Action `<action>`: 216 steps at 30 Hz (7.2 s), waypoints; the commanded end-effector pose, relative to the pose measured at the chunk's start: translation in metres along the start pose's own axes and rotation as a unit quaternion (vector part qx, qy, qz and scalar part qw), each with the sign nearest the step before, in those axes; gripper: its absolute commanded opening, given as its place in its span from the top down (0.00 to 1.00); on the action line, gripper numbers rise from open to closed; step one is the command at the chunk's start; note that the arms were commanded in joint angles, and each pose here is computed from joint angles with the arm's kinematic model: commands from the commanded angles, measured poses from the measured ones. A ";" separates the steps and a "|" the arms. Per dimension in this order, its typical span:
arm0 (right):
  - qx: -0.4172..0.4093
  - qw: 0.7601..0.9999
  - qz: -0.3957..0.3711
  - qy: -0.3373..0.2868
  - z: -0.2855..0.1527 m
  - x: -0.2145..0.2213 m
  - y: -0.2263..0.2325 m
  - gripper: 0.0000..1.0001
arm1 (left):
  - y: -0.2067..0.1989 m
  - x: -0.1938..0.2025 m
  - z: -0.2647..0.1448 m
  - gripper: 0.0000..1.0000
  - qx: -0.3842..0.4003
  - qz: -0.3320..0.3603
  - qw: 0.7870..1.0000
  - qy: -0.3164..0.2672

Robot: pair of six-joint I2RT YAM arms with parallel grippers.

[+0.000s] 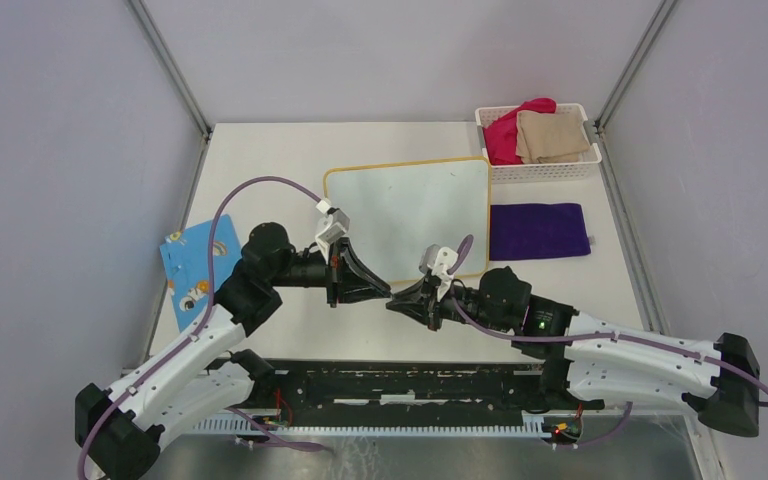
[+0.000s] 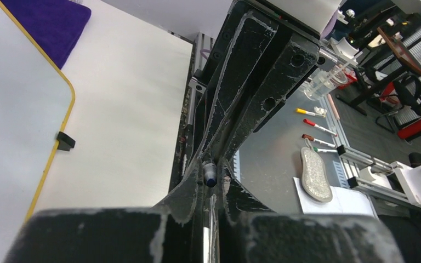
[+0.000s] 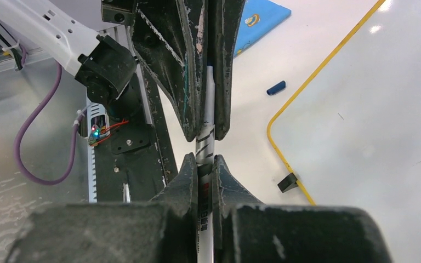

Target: Write a sentence on the whiteboard

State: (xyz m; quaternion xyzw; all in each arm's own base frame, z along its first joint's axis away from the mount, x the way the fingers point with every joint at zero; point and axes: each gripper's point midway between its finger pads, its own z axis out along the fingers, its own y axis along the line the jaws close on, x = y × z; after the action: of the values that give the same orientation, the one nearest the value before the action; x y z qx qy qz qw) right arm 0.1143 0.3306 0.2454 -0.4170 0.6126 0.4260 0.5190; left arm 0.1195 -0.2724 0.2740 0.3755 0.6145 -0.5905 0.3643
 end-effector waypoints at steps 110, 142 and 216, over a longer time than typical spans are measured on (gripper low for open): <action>-0.138 0.926 0.137 -0.324 0.002 -0.292 0.021 0.75 | -0.081 -0.209 -0.079 0.98 -0.062 -0.007 0.909 -0.411; -0.144 0.929 0.149 -0.305 -0.008 -0.294 0.018 0.55 | -0.084 -0.213 -0.089 0.98 -0.090 -0.006 0.905 -0.417; -0.135 0.933 0.150 -0.299 0.002 -0.276 0.012 1.00 | -0.072 -0.209 -0.087 0.75 -0.111 -0.011 0.905 -0.410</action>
State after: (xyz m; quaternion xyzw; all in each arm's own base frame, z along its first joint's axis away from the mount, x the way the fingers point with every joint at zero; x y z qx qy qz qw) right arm 0.1448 0.3699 0.5018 -0.2324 0.4551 0.6838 0.5209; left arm 0.1401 -0.1981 0.4966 0.0536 0.4704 -0.6546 0.5894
